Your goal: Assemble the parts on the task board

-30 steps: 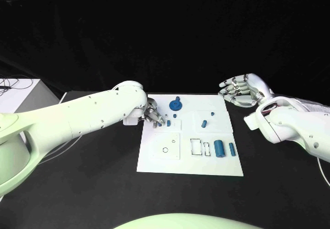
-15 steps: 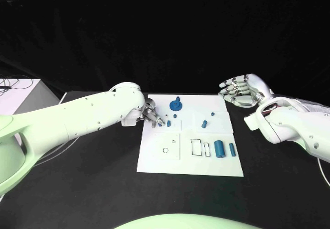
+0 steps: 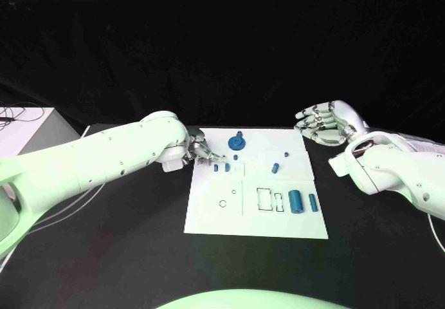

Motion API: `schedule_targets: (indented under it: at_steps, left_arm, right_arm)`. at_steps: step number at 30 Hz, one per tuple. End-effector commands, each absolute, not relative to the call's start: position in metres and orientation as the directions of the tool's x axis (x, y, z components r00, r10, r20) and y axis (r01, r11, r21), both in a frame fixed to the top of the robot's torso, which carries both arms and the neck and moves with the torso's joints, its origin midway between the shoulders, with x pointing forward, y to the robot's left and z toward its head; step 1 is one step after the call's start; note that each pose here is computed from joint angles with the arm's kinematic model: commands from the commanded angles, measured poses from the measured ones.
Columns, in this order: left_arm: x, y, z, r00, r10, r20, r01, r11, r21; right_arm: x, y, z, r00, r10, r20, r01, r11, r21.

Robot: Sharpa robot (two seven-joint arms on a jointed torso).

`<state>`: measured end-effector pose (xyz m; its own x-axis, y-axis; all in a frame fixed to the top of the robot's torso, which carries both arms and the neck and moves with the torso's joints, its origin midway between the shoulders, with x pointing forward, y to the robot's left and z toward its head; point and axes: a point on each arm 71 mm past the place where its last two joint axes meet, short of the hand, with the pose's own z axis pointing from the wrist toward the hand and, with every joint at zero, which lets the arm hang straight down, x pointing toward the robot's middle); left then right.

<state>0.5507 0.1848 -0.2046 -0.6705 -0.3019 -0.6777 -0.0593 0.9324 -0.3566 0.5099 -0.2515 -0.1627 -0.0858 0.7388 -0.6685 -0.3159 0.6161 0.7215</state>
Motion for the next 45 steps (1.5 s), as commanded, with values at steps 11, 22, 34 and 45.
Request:
schedule_targets:
  at_steps: [11, 22, 34, 45]
  left_arm:
    - [0.547, 0.176, -0.181, -0.449, -0.574, -0.685, 0.142, 0.711, -0.689]
    - [0.538, 0.15, -0.194, -0.235, -0.45, -0.861, 0.488, 0.712, -0.505]
    - [0.54, 0.127, -0.22, -0.279, -0.247, -0.928, 0.486, 0.797, -0.358]
    - [0.543, 0.12, -0.229, -0.307, -0.144, -0.941, 0.433, 0.859, -0.273]
  right_arm:
    - [0.509, -0.253, -0.163, -0.093, 0.736, -0.67, -0.325, 0.614, 0.719]
    - [0.509, -0.252, -0.163, -0.095, 0.736, -0.67, -0.327, 0.613, 0.72]
    - [0.509, -0.25, -0.163, -0.098, 0.737, -0.668, -0.33, 0.61, 0.721]
    - [0.508, -0.248, -0.162, -0.103, 0.738, -0.667, -0.335, 0.606, 0.722]
